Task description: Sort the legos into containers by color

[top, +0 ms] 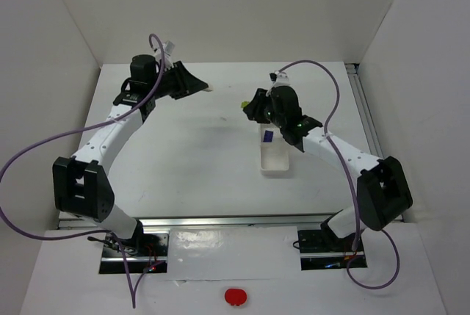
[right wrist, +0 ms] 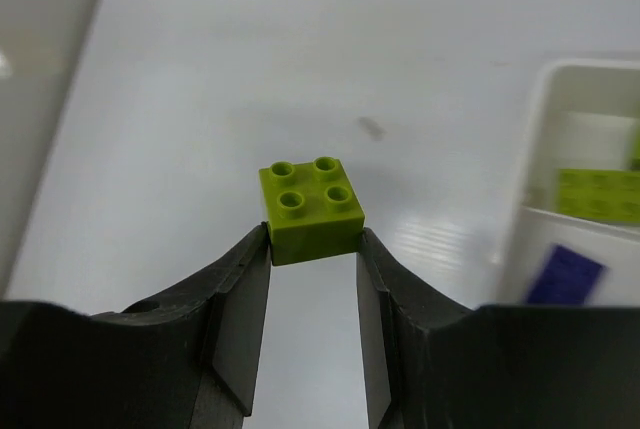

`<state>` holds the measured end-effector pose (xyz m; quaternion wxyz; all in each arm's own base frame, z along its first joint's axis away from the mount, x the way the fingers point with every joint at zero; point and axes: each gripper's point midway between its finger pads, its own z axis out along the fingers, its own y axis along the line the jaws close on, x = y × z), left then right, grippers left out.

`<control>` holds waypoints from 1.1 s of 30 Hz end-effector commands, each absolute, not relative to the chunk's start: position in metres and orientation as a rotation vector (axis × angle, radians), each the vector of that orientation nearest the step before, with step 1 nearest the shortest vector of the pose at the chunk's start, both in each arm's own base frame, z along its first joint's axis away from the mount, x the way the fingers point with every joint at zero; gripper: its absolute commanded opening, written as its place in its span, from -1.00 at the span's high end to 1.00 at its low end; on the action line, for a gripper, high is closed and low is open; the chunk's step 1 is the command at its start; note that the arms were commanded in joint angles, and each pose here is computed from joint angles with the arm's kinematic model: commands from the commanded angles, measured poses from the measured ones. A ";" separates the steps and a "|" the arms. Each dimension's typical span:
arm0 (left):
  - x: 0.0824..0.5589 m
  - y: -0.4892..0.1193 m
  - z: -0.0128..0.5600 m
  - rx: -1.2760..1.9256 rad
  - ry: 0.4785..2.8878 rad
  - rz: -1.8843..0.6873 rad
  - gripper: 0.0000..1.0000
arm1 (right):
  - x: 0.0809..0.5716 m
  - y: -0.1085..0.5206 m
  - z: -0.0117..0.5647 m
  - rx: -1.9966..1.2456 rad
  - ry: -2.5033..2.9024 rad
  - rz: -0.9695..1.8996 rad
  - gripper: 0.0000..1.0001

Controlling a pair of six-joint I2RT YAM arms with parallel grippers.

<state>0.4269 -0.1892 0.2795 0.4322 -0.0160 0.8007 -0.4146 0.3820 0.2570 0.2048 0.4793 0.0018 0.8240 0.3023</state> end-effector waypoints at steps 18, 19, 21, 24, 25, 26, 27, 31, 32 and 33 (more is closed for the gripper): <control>0.310 -0.266 0.205 0.370 2.268 -1.192 1.00 | 0.478 0.161 0.132 0.095 2.088 0.011 0.16; 0.308 -0.271 0.203 0.378 2.272 -1.172 1.00 | 0.479 0.161 0.134 0.098 2.080 0.016 -0.16; 0.302 -0.276 0.198 0.381 2.290 -1.173 1.00 | 0.483 0.161 0.138 0.097 2.077 0.039 -0.51; 0.293 -0.289 0.203 0.433 2.280 -1.186 1.00 | 0.484 0.158 0.139 0.098 2.086 0.043 -0.66; 0.291 -0.297 0.204 0.452 2.275 -1.184 1.00 | 0.483 0.161 0.143 0.105 2.081 0.064 -0.66; 0.290 -0.298 0.204 0.456 2.276 -1.177 1.00 | 0.483 0.160 0.149 0.108 2.069 0.070 -0.66; 0.292 -0.300 0.209 0.448 2.268 -1.184 1.00 | 0.477 0.158 0.159 0.121 2.058 0.082 -0.66; 0.287 -0.328 0.206 0.503 2.272 -1.182 1.00 | 0.439 0.117 0.202 0.287 1.911 0.090 -0.66; 0.288 -0.336 0.198 0.514 2.291 -1.169 1.00 | 0.434 0.096 0.209 0.350 1.890 0.083 -0.66; 0.285 -0.352 0.201 0.547 2.270 -1.158 1.00 | 0.425 0.083 0.225 0.432 1.850 0.117 -0.66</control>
